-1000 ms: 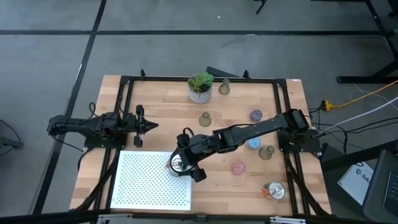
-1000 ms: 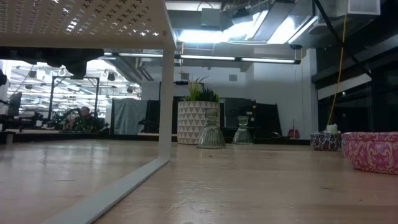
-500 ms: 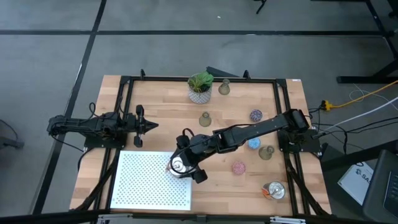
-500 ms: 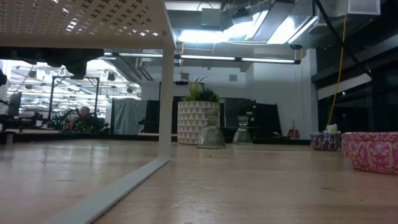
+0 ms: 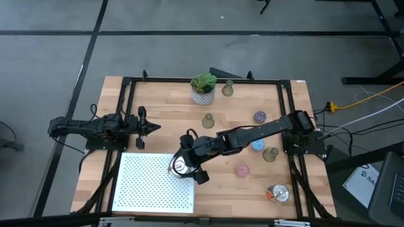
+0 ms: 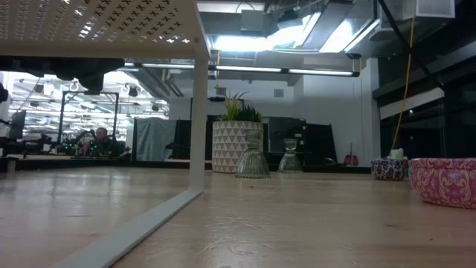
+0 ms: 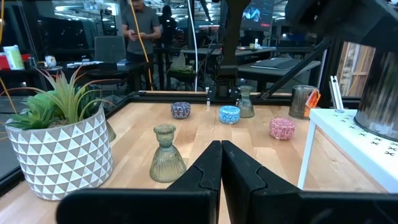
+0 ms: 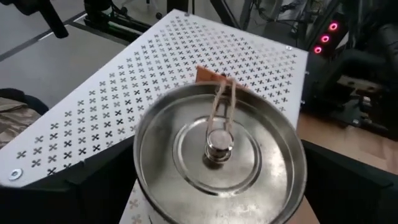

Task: Pick & Place candle stick holders
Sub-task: Put the top silver scented candle on the shelf

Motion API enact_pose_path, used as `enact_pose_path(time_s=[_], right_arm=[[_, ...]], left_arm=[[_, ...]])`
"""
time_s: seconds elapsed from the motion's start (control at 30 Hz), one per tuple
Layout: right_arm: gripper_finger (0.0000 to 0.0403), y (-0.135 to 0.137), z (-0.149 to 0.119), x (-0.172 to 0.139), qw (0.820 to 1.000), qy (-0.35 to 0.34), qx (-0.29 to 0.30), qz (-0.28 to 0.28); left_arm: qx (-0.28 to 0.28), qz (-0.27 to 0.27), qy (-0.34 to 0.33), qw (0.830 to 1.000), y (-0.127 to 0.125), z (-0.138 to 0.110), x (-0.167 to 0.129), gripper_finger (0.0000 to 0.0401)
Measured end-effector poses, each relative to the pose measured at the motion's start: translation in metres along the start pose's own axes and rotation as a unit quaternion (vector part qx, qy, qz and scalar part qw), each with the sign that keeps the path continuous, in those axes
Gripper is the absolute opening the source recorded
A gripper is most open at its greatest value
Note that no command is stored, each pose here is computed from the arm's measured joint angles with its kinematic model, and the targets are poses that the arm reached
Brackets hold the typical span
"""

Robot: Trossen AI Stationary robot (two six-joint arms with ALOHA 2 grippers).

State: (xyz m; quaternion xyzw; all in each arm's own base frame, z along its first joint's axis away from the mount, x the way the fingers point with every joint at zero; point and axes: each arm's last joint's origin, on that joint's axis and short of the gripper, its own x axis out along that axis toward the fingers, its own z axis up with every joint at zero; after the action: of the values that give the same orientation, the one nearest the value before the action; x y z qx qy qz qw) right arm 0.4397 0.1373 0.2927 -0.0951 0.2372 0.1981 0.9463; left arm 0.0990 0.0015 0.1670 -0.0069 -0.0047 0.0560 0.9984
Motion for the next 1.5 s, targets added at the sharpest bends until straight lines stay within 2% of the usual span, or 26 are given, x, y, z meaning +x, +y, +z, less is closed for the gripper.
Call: enact_pose_path(time_s=[0.3, 0.67, 0.9, 1.07, 1.27, 1.5], right_arm=[[0.04, 0.0, 0.001, -0.002, 1.0, -0.001, 0.011, 0.0], [0.04, -0.001, 0.02, -0.032, 0.999, -0.023, 0.013, -0.02], [0.04, -0.001, 0.027, -0.065, 0.999, 0.003, 0.015, -0.031], [0.04, 0.002, 0.024, -0.084, 0.998, 0.051, 0.009, -0.031], [0.04, 0.004, 0.016, -0.086, 0.993, 0.099, -0.068, -0.017], [0.04, 0.008, -0.003, -0.082, 0.986, 0.16, -0.039, -0.034]], left_arm=[[0.0, 0.0, 0.0, 1.0, 0.0, 0.0, 0.0, 0.0004], [0.0, 0.0, 0.0, 1.0, 0.0, 0.0, 0.0, 0.0004], [0.0, 0.0, 0.0, 1.0, 0.0, 0.0, 0.0, 0.0004], [0.0, 0.0, 0.0, 1.0, 0.0, 0.0, 0.0, 0.0004], [0.0, 0.0, 0.0, 1.0, 0.0, 0.0, 0.0, 0.0004], [0.0, 0.0, 0.0, 1.0, 0.0, 0.0, 0.0, 0.0004]])
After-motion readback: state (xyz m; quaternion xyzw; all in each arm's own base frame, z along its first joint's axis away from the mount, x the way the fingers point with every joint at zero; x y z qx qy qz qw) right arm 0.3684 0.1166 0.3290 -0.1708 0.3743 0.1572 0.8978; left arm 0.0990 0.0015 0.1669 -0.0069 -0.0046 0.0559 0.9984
